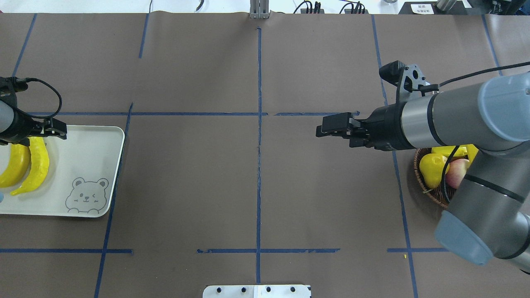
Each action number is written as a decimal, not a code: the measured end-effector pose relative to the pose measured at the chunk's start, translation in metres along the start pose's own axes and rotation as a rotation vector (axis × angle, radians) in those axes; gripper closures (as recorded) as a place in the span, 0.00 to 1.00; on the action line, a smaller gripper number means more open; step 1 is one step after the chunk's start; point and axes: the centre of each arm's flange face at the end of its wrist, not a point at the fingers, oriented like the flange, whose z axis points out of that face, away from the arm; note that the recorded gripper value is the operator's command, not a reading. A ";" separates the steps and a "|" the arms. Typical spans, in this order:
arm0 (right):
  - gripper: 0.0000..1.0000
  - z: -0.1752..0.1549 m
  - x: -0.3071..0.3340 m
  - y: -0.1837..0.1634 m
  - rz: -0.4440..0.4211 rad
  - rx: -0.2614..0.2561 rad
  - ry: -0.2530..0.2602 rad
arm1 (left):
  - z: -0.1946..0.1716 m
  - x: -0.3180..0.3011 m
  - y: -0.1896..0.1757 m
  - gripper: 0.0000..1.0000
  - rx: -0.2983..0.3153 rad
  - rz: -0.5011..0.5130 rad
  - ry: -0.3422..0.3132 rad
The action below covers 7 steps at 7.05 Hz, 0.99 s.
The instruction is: Transfer all bananas from basket to plate
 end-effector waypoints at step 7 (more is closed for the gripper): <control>0.00 -0.057 0.238 -0.009 -0.218 -0.084 0.550 | -0.107 0.120 0.009 0.00 -0.030 -0.074 0.063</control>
